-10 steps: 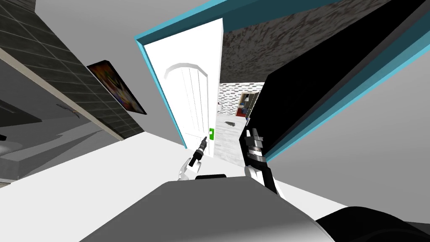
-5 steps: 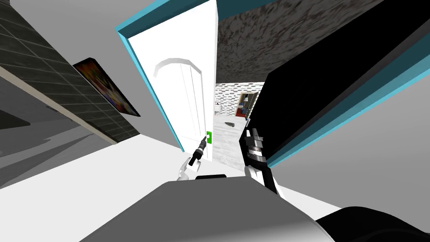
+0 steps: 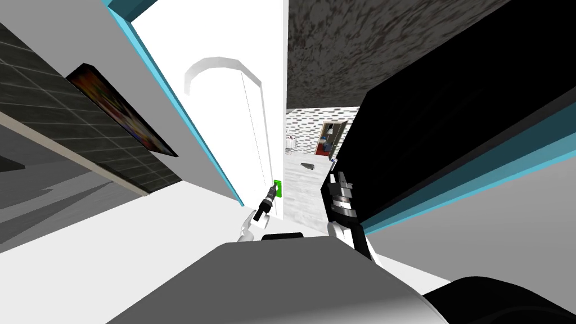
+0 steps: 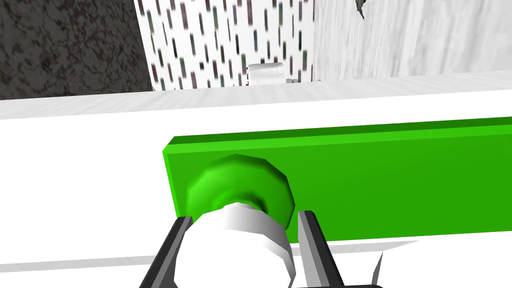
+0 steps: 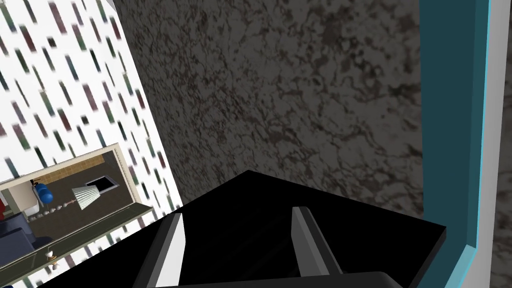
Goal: Push the door open
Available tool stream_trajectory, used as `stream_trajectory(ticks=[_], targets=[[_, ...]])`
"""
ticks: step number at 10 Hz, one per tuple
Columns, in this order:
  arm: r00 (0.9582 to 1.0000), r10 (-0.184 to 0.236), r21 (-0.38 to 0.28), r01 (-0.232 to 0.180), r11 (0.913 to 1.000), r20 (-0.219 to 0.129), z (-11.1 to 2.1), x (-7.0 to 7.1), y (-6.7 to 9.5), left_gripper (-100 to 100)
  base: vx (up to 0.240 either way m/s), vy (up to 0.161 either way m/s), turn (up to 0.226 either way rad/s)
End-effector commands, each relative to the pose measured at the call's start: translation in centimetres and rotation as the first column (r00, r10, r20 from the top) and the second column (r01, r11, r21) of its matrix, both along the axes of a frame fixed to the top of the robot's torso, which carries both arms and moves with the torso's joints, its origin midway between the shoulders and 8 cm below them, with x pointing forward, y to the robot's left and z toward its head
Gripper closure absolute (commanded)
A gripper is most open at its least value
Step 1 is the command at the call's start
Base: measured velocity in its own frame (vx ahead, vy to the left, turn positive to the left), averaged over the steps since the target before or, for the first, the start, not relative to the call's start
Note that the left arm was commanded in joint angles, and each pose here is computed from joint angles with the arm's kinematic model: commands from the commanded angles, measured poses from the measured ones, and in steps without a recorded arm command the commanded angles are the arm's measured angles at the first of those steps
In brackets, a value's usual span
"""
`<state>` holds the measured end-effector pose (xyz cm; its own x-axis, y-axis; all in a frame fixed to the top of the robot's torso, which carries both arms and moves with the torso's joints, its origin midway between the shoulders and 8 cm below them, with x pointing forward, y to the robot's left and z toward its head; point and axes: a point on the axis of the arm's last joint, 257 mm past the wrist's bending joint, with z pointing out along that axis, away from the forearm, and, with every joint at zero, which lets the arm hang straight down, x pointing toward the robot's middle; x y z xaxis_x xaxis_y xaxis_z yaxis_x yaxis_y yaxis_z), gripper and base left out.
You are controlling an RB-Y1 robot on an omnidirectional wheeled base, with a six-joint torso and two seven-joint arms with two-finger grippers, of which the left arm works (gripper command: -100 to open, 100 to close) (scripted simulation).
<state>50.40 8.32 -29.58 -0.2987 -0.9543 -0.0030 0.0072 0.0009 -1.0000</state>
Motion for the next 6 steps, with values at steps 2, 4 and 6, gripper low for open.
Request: stream_trajectory(ticks=[2, 4, 6], targets=[[1.0, 0.0, 0.001, 0.0, 1.0, -0.002, -0.11, -0.05, 0.03, 100, -0.014, 0.006, -0.012], [1.0, 0.0, 0.001, 0.0, 1.0, -0.002, -0.11, -0.05, 0.03, 100, 0.0, 0.0, 0.0], [0.9999, 0.013, 0.008, -0.013, 0.9999, 0.006, 0.21, 0.46, 0.89, 100, 0.054, -0.027, 0.013]])
